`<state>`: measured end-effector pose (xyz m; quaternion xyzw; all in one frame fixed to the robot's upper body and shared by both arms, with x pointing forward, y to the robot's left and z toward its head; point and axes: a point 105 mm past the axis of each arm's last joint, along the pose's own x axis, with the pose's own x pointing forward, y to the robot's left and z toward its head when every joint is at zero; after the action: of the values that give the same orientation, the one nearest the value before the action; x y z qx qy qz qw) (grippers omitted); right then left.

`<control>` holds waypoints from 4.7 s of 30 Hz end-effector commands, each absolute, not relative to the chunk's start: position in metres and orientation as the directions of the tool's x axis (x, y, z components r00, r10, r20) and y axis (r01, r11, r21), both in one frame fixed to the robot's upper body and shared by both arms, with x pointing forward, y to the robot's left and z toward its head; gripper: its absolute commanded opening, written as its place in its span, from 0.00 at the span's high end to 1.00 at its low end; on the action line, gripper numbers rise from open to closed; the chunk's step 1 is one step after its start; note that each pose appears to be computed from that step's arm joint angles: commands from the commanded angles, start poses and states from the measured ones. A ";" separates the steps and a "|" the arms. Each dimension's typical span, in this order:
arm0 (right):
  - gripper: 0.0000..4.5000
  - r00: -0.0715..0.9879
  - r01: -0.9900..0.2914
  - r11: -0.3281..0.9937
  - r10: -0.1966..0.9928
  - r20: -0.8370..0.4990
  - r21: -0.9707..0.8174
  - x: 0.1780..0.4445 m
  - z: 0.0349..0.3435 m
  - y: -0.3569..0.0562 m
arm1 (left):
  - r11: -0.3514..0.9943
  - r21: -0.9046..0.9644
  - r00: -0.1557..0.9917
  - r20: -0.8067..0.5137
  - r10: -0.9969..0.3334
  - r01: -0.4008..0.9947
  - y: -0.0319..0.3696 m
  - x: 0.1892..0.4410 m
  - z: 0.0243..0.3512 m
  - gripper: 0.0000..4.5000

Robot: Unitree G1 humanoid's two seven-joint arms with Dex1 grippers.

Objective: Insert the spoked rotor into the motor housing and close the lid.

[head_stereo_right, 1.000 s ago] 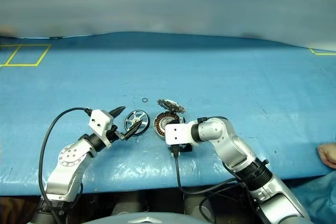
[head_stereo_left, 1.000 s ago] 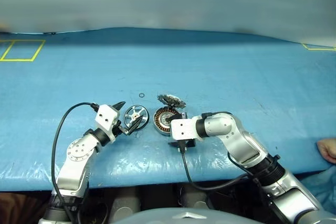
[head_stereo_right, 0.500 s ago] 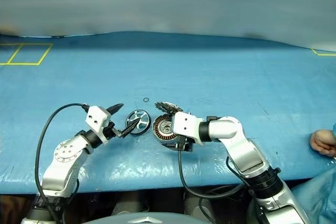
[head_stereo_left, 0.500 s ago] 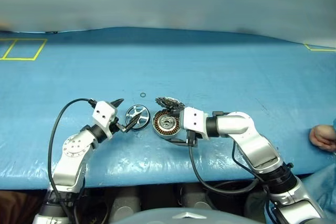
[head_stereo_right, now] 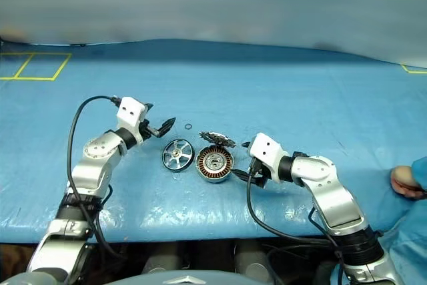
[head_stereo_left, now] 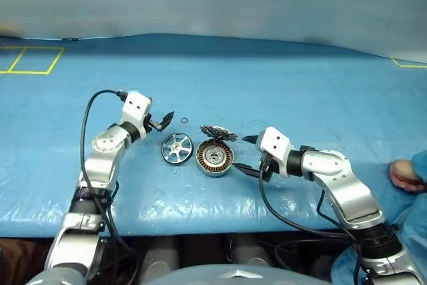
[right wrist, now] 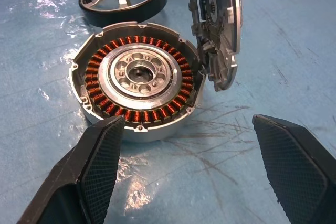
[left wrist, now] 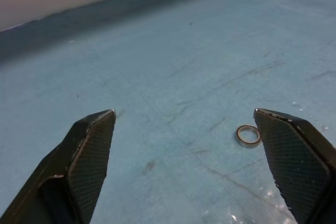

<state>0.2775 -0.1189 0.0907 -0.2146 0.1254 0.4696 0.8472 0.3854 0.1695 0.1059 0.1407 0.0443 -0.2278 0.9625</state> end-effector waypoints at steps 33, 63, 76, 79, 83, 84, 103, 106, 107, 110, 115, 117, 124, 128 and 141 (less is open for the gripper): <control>0.08 0.545 -0.839 0.510 0.776 -0.319 -0.191 0.278 0.103 -0.115 | 0.738 0.131 0.675 -0.531 -0.512 0.662 0.114 0.381 0.011 0.65; 0.08 0.548 -0.836 0.518 0.765 -0.338 -0.183 0.284 0.090 -0.117 | 0.885 0.176 0.898 -0.176 -0.403 0.431 0.174 0.356 0.057 0.86; 0.08 0.597 -0.802 0.575 0.759 -0.259 -0.163 0.287 0.087 -0.126 | 0.860 0.131 0.846 0.156 -0.509 0.494 0.179 0.326 0.134 0.86; 0.08 0.589 -0.808 0.568 0.765 -0.260 -0.159 0.285 0.086 -0.124 | 0.797 0.124 0.784 0.139 -0.604 0.592 0.166 0.315 0.139 0.86; 0.08 0.531 -0.843 0.532 0.801 -0.277 -0.077 0.271 0.078 -0.119 | 0.614 0.137 0.625 -0.053 -0.779 0.777 0.140 0.293 0.119 0.86; 0.08 0.514 -0.853 0.517 0.811 -0.279 -0.066 0.267 0.077 -0.118 | 0.578 0.131 0.590 -0.093 -0.802 0.806 0.136 0.289 0.112 0.86; 0.08 0.519 -0.851 0.524 0.821 -0.238 -0.050 0.250 0.068 -0.105 | 0.255 0.005 0.249 -0.238 -0.939 0.967 0.079 0.287 0.078 0.86; 0.08 0.544 -0.834 0.549 0.806 -0.233 -0.049 0.249 0.065 -0.107 | 0.223 0.013 0.219 -0.266 -0.939 0.975 0.077 0.290 0.076 0.86; 0.08 0.551 -0.830 0.556 0.801 -0.232 -0.050 0.249 0.064 -0.108 | 0.217 0.016 0.213 -0.273 -0.938 0.976 0.077 0.291 0.076 0.86; 0.08 0.568 -0.819 0.571 0.792 -0.226 -0.056 0.249 0.063 -0.110 | 0.221 0.025 0.219 -0.273 -0.937 0.975 0.075 0.297 0.078 0.86; 0.08 0.578 -0.812 0.581 0.786 -0.220 -0.060 0.249 0.062 -0.111 | 0.222 0.013 0.218 -0.251 -0.943 0.975 0.069 0.302 0.080 0.86; 0.08 0.583 -0.808 0.585 0.782 -0.219 -0.064 0.250 0.062 -0.112 | 0.220 0.014 0.216 -0.251 -0.943 0.975 0.067 0.303 0.079 0.86; 0.08 0.580 -0.811 0.580 0.784 -0.221 -0.070 0.252 0.062 -0.112 | 0.247 0.042 0.249 -0.281 -0.927 0.968 0.063 0.305 0.070 0.86; 0.08 0.573 -0.817 0.572 0.788 -0.225 -0.074 0.252 0.063 -0.111 | 0.238 0.043 0.240 -0.292 -0.926 0.970 0.059 0.304 0.065 0.86; 0.08 0.585 -0.809 0.581 0.780 -0.224 -0.088 0.254 0.065 -0.112 | 0.252 0.070 0.260 -0.329 -0.908 0.965 0.057 0.309 0.058 0.86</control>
<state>0.2505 -0.1108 0.0552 -0.0819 0.1013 0.4526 0.8821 0.3057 0.0565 0.0554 0.1178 0.1165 -0.6016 0.7814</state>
